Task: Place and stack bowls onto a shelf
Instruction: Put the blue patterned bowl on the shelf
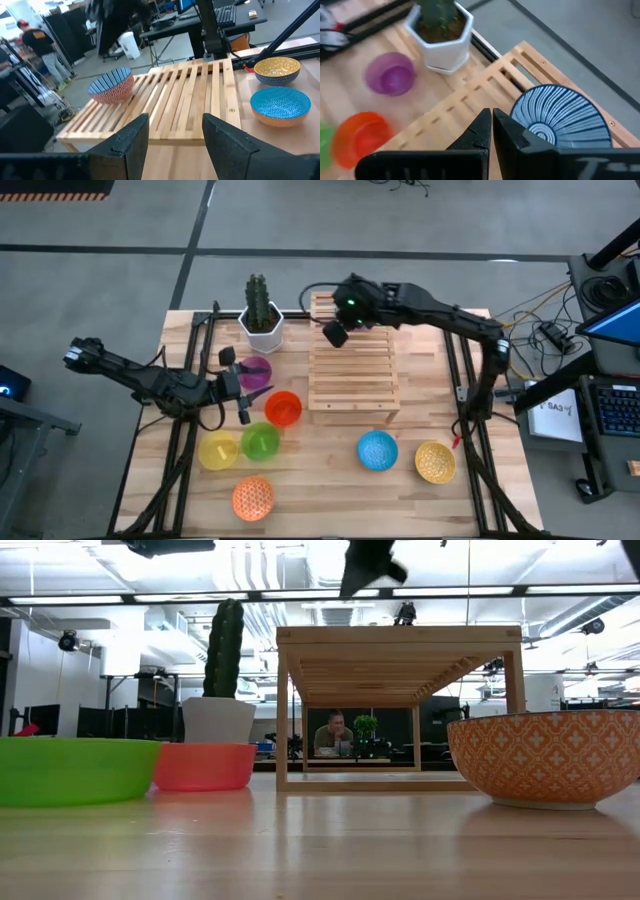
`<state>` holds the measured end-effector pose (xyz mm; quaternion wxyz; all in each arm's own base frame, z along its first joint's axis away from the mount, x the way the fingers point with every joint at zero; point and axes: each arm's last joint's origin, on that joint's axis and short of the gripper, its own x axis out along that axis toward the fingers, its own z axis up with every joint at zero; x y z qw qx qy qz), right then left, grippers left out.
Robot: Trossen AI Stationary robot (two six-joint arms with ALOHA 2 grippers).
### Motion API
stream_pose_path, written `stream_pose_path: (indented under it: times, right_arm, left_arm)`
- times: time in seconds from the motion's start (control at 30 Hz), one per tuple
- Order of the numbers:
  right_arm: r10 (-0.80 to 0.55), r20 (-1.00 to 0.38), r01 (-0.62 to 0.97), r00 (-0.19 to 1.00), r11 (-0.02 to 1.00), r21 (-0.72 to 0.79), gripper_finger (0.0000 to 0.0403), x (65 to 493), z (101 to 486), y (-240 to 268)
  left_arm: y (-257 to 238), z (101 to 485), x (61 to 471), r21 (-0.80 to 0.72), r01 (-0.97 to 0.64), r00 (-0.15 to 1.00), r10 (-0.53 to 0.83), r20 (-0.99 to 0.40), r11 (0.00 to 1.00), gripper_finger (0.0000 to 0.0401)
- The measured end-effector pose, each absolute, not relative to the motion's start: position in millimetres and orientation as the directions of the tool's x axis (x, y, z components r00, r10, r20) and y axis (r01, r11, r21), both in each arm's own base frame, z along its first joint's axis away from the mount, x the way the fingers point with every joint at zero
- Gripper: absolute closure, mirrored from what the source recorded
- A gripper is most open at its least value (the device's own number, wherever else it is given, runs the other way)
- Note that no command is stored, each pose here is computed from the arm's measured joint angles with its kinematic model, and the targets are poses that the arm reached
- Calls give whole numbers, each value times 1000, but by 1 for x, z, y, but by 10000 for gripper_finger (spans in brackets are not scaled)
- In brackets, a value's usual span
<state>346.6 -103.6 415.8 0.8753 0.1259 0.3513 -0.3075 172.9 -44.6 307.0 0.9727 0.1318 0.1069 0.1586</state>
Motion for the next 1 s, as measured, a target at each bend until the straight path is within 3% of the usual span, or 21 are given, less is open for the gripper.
stream_pose_path:
  times: [0.23, 0.63, 1.0]
  right_arm:
    - [-418, -738, 643, 529, 765, 28, 394, 310, 429, -81]
    - [-416, -756, 663, 506, 748, 32, 394, 295, 372, -77]
    - [-435, -762, 734, 480, 674, 77, 394, 257, 351, -72]
  left_arm:
    - [-44, 303, 172, 220, -294, 921, 337, -196, 930, 233]
    - [-49, 296, 176, 198, -280, 915, 323, -240, 939, 233]
    - [-50, 295, 175, 189, -280, 913, 322, -251, 941, 233]
